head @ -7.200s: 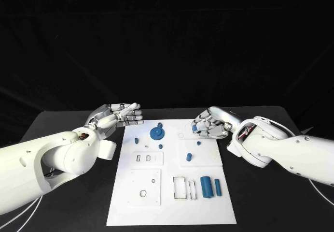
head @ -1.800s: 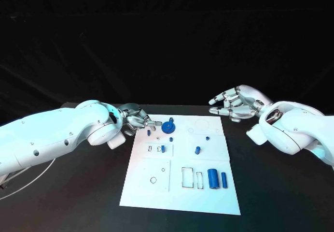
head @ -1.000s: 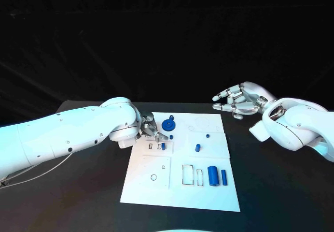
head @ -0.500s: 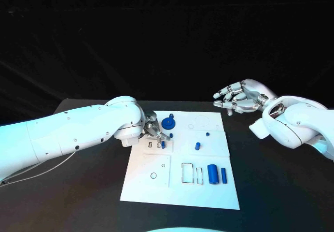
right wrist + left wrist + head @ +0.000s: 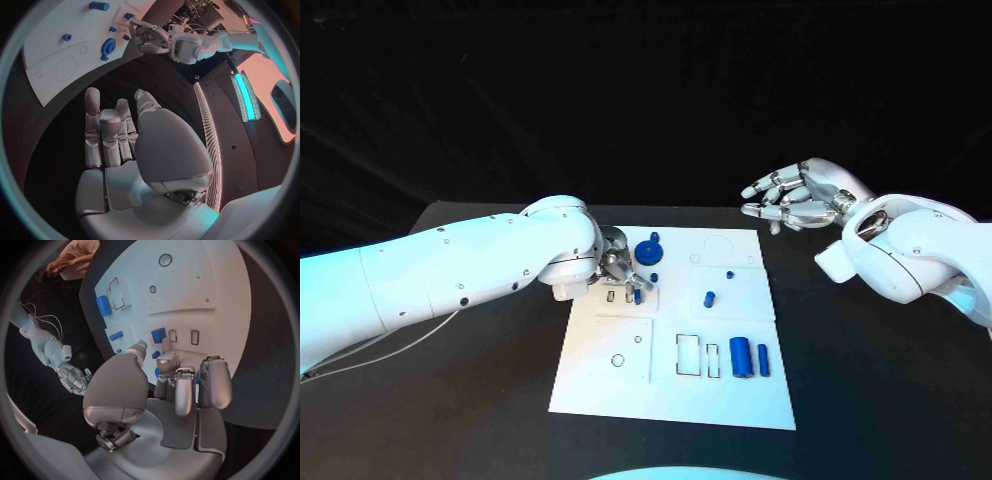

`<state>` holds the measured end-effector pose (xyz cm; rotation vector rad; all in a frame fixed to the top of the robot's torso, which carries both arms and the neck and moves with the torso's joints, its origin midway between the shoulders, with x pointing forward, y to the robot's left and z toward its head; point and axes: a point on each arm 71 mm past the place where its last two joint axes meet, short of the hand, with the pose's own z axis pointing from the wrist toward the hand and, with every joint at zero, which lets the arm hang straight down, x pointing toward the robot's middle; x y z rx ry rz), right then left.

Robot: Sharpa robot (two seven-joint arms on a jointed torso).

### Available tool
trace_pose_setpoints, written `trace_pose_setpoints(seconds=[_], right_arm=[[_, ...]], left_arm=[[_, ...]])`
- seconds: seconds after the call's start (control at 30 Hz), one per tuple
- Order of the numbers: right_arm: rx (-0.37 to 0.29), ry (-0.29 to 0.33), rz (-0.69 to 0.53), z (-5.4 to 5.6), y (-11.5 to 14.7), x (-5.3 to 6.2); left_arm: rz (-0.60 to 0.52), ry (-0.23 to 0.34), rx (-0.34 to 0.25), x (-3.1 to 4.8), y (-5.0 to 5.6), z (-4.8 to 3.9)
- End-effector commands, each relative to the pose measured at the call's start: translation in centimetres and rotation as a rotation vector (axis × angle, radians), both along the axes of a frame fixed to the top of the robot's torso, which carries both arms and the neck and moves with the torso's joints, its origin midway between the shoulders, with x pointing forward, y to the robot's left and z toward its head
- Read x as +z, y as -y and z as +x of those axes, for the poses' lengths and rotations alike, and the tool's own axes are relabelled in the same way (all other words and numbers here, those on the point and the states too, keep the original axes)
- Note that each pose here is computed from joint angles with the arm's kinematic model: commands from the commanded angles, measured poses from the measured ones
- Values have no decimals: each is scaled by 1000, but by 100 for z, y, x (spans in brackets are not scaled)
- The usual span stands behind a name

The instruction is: Assemble the parts on the task board

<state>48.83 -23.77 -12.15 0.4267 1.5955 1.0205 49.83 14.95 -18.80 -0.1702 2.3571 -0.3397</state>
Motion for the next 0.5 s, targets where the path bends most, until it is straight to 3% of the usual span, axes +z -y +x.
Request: trace_pose_setpoints(seconds=[0.03,0.5], right_arm=[[6,11,4,-3,-8,10],[12,8,4,-12,-27,7]], left_arm=[[39,-22,-6,-15,-7,-7],[53,-34,-13,-39,5,7]])
